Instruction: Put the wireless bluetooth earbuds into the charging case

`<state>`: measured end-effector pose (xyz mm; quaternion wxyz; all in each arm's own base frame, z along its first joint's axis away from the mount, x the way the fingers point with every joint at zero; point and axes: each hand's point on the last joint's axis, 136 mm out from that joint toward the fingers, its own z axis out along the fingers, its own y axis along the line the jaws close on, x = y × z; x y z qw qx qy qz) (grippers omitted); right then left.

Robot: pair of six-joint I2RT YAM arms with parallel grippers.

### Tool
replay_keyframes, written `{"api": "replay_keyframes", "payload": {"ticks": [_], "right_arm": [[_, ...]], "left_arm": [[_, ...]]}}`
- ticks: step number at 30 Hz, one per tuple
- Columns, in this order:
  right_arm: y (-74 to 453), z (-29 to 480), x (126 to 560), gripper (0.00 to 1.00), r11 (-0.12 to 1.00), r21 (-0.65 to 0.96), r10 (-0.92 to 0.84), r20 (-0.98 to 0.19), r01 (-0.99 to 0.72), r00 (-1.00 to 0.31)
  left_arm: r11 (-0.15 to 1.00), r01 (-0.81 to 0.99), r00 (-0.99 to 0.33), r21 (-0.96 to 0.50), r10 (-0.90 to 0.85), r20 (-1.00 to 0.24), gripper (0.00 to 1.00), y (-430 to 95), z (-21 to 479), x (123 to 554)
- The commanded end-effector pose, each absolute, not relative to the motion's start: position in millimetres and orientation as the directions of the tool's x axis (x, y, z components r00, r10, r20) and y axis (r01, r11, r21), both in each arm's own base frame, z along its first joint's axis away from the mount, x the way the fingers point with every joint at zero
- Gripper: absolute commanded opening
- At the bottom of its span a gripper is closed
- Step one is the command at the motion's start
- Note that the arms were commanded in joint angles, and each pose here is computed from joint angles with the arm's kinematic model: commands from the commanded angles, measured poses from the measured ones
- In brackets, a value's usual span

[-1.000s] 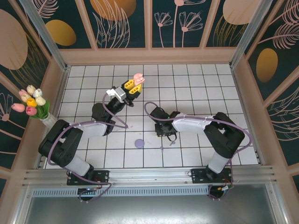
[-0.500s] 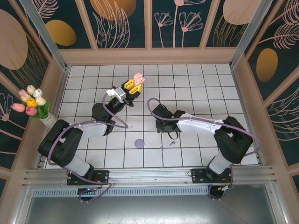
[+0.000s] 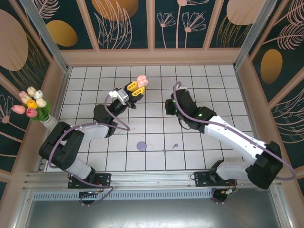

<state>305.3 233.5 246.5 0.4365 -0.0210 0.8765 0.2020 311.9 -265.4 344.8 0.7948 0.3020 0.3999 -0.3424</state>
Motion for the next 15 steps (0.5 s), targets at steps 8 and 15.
{"api": "replay_keyframes", "payload": {"ticks": [8,15], "right_arm": [[240.8,415.9,329.0,0.17,0.822,0.348,0.256,-0.933,-0.45,-0.254],[268.8,450.7,330.6,0.17,0.743,0.32,0.269,-0.947,-0.588,-0.175]], "left_arm": [[0.504,0.806,0.538,0.312,-0.404,-0.74,0.0,-272.5,385.9,288.4],[0.479,0.825,0.514,0.3,-0.416,-0.75,0.0,-278.7,385.2,294.0]]}}
